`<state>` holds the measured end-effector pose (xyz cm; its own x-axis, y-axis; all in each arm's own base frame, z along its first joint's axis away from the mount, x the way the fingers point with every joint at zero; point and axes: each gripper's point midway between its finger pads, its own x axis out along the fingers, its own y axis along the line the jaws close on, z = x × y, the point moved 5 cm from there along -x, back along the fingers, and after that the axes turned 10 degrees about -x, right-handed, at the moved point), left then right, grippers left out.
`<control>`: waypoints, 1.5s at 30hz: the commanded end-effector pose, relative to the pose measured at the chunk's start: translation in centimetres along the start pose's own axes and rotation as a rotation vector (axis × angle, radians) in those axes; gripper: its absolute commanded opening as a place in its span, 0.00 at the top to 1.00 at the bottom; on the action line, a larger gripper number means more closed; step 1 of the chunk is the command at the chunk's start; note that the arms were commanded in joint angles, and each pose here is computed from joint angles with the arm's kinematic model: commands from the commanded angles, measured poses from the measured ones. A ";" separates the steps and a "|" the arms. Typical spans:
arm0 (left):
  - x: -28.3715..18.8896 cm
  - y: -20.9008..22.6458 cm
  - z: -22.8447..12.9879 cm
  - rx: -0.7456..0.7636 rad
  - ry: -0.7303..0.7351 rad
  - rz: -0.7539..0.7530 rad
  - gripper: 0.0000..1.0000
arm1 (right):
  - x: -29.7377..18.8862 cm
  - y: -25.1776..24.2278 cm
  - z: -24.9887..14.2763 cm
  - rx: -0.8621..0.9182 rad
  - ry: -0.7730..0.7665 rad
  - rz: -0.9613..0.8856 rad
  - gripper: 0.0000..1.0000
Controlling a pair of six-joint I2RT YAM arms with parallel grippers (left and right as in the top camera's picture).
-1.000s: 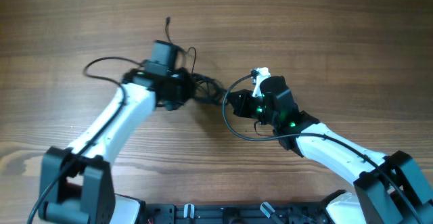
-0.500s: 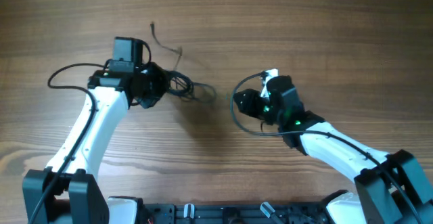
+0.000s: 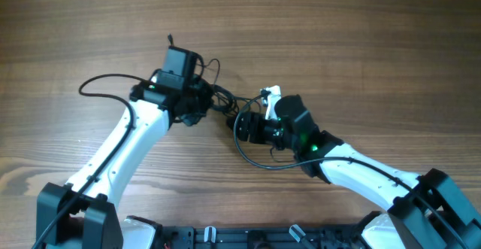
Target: Untangle cables
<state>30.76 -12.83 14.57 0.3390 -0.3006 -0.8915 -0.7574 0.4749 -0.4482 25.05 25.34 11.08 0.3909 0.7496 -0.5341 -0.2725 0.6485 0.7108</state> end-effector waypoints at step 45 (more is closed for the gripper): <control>-10.7 -6.4 2.6 0.112 0.257 -0.638 0.96 | -4.1 -5.7 3.6 0.060 0.036 0.068 0.55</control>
<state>34.04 -9.85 26.02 0.5658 -0.7060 -0.4260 -0.4457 0.1728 -0.8783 29.57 15.27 8.40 0.4927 0.5608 -0.6654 0.0047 0.7629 0.6465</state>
